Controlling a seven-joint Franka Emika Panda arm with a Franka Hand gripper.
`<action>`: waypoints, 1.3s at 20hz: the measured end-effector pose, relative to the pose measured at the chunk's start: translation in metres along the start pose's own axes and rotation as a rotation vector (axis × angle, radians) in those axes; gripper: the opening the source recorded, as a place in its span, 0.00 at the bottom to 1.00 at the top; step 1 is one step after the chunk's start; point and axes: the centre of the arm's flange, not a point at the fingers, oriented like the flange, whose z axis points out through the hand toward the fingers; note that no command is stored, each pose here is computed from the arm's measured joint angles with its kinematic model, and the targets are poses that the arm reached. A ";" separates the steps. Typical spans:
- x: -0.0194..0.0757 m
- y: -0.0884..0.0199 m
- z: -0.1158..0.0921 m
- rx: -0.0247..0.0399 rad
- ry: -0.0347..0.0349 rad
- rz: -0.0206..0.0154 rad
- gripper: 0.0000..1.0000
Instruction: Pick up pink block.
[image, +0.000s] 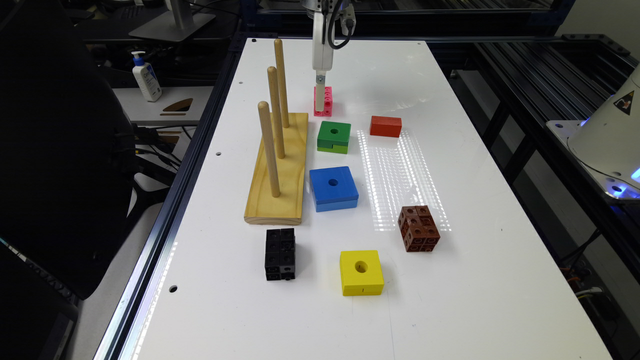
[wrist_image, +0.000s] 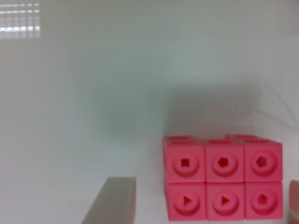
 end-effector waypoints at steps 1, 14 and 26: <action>-0.0006 -0.001 0.000 0.0008 -0.0004 -0.0014 1.00; -0.0034 -0.006 0.000 0.0045 -0.0025 -0.0084 1.00; -0.0039 -0.006 0.002 0.0032 -0.0054 -0.0086 1.00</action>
